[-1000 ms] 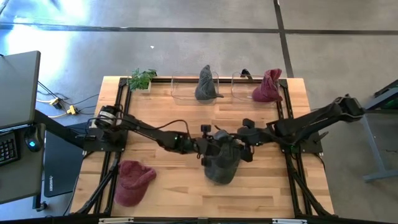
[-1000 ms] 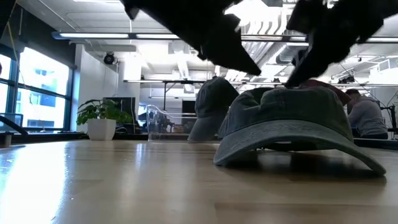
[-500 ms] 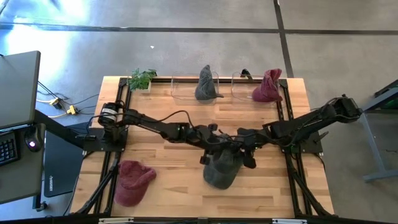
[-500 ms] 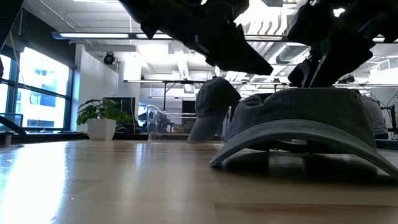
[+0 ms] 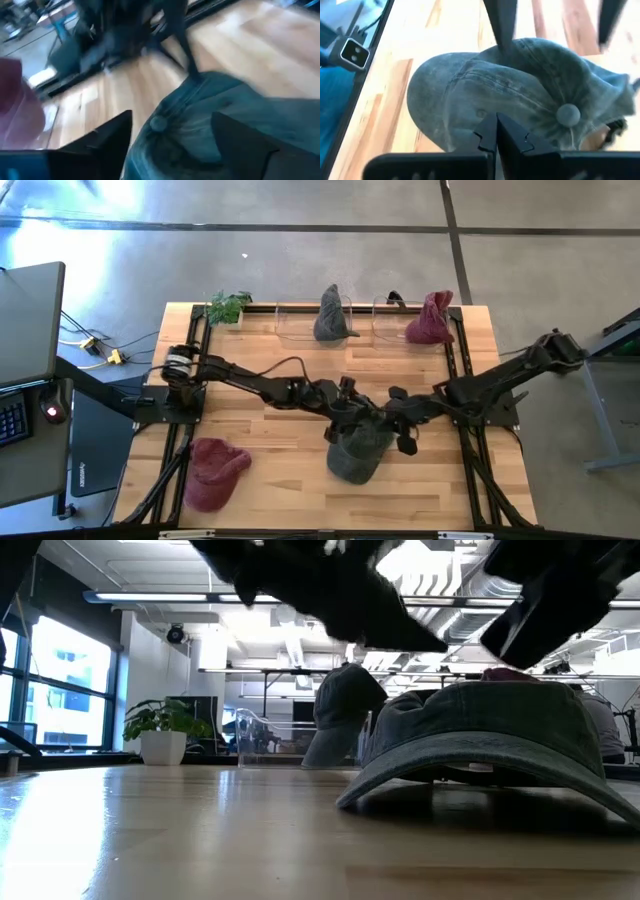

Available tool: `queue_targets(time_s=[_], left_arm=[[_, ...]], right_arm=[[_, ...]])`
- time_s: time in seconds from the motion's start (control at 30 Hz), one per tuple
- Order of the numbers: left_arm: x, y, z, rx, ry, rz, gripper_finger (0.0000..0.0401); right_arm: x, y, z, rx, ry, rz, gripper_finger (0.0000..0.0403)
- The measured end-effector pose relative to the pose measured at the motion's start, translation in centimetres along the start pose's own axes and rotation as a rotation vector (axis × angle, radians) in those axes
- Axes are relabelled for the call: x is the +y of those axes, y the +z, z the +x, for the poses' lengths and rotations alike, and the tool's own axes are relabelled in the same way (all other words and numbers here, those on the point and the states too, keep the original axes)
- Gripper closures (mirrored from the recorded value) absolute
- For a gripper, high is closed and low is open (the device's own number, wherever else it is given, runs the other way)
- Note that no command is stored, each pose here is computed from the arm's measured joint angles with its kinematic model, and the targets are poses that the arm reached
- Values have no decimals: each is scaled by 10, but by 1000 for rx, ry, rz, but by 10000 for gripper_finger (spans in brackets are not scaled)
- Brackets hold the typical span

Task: Pick & Place hat
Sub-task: Put the black cap into the left transparent bin

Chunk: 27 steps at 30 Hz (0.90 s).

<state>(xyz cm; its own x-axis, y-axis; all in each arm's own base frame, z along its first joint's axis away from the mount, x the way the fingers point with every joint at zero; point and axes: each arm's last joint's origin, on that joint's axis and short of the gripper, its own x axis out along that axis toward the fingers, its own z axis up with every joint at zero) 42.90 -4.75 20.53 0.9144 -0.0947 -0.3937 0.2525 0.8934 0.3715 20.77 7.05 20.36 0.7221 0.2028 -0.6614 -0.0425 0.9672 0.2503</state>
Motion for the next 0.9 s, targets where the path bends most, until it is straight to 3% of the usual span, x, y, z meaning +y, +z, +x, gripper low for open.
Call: queue_targets(time_s=[0.1, 0.17, 0.23, 0.3, 0.4, 0.6, 0.8, 0.9], left_arm=[[-8, -23, 11, 139, 36, -49, 99], [-6, -23, 16, 140, 12, -127, 88], [-2, -25, 23, 134, -36, -227, 86], [-2, -36, 26, 223, -103, -336, 89], [7, -40, 34, 254, -188, -420, 105], [16, -36, 34, 220, -377, -471, 193], [13, -34, 33, 192, -442, -407, 359], [18, -21, 21, 173, -441, -390, 386]], right_arm=[[14, -6, -10, -37, -52, 17, 396], [23, -9, -15, -72, -77, 16, 392], [30, -12, -17, -101, -98, 7, 393], [37, -15, -19, -123, -104, -1, 398], [44, -19, -20, -142, -117, -7, 400], [52, -23, -23, -177, -136, -21, 395], [58, -27, -26, -190, -132, -43, 400], [61, -29, -27, -217, -161, -56, 399]])
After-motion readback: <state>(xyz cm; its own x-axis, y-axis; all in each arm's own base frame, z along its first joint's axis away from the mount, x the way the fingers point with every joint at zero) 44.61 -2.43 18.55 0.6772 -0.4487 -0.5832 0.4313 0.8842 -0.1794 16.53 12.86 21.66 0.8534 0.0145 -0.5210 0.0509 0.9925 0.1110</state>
